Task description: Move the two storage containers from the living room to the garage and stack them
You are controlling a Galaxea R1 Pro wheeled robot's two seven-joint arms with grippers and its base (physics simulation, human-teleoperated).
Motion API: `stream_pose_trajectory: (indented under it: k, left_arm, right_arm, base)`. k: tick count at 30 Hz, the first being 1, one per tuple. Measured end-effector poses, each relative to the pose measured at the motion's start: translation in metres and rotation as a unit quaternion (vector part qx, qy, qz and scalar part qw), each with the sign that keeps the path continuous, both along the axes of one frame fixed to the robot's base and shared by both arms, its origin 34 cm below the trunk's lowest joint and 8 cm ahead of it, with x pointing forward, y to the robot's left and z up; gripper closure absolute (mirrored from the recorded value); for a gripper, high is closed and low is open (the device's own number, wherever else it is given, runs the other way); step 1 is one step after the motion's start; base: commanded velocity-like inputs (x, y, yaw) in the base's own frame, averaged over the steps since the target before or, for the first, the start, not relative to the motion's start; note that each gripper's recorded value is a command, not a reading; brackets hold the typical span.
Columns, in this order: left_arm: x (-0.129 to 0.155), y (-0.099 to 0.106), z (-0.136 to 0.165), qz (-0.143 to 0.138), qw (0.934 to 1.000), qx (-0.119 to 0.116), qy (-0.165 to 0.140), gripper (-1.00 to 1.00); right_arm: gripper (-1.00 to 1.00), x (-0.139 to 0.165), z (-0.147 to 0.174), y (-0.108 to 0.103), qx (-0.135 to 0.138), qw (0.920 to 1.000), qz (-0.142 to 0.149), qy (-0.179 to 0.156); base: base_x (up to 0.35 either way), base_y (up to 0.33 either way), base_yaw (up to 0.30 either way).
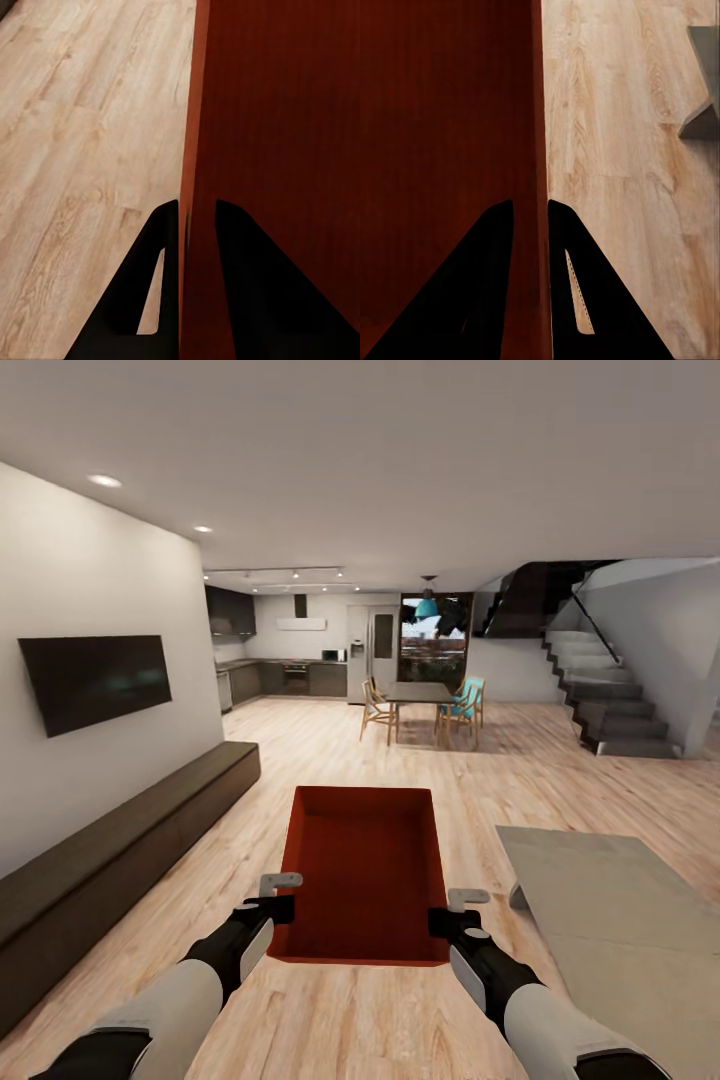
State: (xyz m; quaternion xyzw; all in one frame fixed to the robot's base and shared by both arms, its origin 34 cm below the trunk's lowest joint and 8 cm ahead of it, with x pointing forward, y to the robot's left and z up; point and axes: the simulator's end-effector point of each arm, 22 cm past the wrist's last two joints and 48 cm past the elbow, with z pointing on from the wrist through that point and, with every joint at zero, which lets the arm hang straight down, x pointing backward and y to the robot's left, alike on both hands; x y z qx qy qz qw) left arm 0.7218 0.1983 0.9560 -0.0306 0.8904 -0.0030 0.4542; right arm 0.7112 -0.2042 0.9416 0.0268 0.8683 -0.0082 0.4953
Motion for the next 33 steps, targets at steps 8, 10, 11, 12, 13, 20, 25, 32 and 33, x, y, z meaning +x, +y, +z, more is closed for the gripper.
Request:
stream_pose_trajectory:
  k: [8,10,11,12,13,20,25,32,33]
  left_arm:
    - [0.0003,-0.0002,0.0012,0.000,1.0000,-0.001,-0.004,1.00]
    - [0.0003,-0.0002,0.0013,0.000,1.0000,-0.001,-0.004,1.00]
    - [0.0004,-0.0001,0.0013,0.000,1.0000,-0.001,-0.004,1.00]
    - [0.0004,-0.0001,0.0013,0.000,1.0000,-0.001,-0.005,1.00]
    - [0.0004,-0.0002,0.0014,0.000,1.0000,-0.001,-0.005,1.00]
    - [-0.0004,-0.0003,0.0003,0.000,1.0000,0.000,-0.001,1.00]
    - [0.0000,-0.0004,0.0009,0.000,1.0000,0.000,-0.003,1.00]
    - [0.0001,-0.0007,0.0011,0.000,1.0000,0.000,-0.003,1.00]
    - [0.0001,-0.0006,0.0010,0.000,1.0000,0.000,-0.003,1.00]
  right_arm:
    - [1.00,0.0002,0.0014,-0.0002,0.000,1.0000,0.000,-0.003]
    - [1.00,0.0003,0.0015,-0.0002,0.000,1.0000,0.000,-0.003]
    - [1.00,0.0003,0.0016,-0.0001,0.000,1.0000,0.000,-0.003]
    - [1.00,0.0003,0.0016,0.0000,0.000,1.0000,0.000,-0.003]
    - [1.00,0.0003,0.0016,-0.0002,0.000,1.0000,0.000,-0.004]
    - [1.00,-0.0003,0.0005,-0.0002,0.000,1.0000,0.000,-0.001]
    - [1.00,0.0001,0.0012,-0.0003,0.000,1.0000,0.000,-0.002]
    - [1.00,0.0002,0.0012,-0.0005,0.000,1.0000,0.000,-0.003]
    - [1.00,0.0002,0.0012,-0.0005,0.000,1.0000,0.000,-0.003]
  base:
    - [0.264,0.000,-0.017]
    - [0.319,0.000,-0.001]
    - [0.320,0.000,0.000]
    - [0.321,0.000,0.000]
    - [0.321,0.000,0.000]
    - [0.322,0.000,0.000]
    - [0.322,0.000,0.000]
    - [0.322,0.000,0.000]
    - [0.322,0.000,0.000]
